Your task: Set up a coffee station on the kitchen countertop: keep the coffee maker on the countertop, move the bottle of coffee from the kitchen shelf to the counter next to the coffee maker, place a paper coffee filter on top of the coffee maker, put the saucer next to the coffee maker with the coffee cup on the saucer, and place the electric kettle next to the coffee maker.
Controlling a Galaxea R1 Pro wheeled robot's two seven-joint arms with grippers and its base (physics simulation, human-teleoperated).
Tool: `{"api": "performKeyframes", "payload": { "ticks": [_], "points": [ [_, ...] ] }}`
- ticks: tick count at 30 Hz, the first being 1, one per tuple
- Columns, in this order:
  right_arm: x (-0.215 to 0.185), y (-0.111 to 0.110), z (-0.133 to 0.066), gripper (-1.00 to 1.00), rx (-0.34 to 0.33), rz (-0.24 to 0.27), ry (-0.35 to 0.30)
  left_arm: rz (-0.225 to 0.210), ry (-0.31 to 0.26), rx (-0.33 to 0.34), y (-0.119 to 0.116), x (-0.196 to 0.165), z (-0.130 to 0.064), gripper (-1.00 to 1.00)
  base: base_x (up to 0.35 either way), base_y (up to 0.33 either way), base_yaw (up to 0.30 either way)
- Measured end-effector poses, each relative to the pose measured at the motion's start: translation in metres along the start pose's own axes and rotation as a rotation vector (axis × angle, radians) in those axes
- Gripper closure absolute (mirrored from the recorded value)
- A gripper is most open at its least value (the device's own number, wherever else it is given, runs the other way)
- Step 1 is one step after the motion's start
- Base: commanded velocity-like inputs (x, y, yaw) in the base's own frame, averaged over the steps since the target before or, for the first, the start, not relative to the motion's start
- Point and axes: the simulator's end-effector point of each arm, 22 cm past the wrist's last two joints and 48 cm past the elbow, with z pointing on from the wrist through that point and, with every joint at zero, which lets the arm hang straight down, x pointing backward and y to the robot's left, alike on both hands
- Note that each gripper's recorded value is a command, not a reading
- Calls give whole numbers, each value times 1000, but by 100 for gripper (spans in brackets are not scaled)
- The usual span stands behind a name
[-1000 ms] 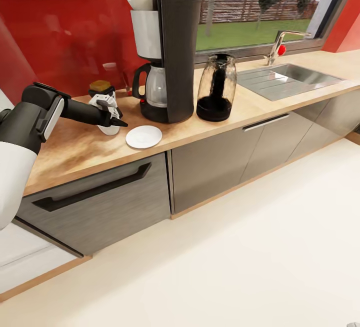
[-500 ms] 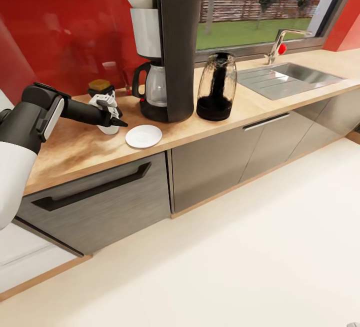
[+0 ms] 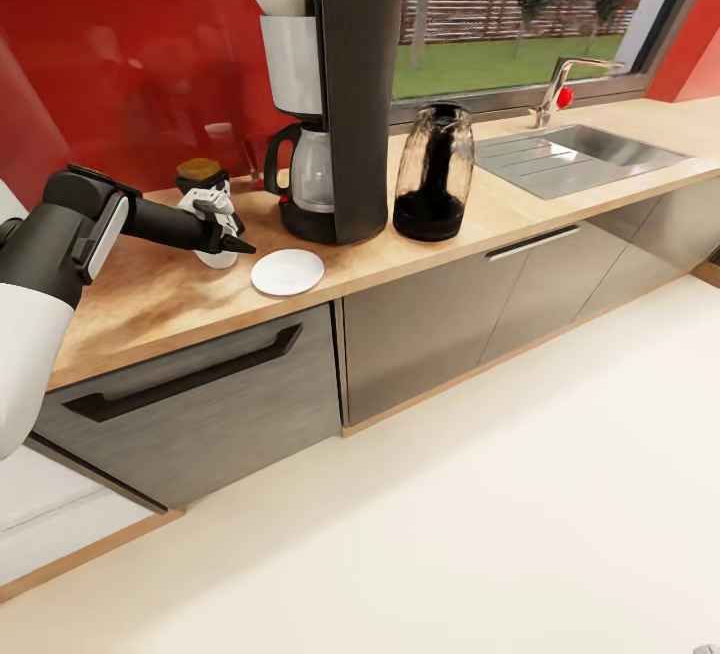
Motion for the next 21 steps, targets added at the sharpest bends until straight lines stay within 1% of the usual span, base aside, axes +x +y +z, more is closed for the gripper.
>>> {"api": "performKeyframes", "payload": {
  "ticks": [6,7,11,14,21],
  "points": [
    [0,0,0,-100,0,0,0,0,1,0,0,0,0,-100,0,0,0],
    [0,0,0,-100,0,-1,0,0,1,0,0,0,0,100,0,0,0],
    [0,0,0,-100,0,0,0,0,0,-1,0,0,0,100,0,0,0],
    [0,0,0,-100,0,0,0,-11,-9,19,-5,-3,-2,100,0,0,0],
    [0,0,0,-100,0,0,0,-7,-9,15,-5,-3,-2,100,0,0,0]
  ]
}}
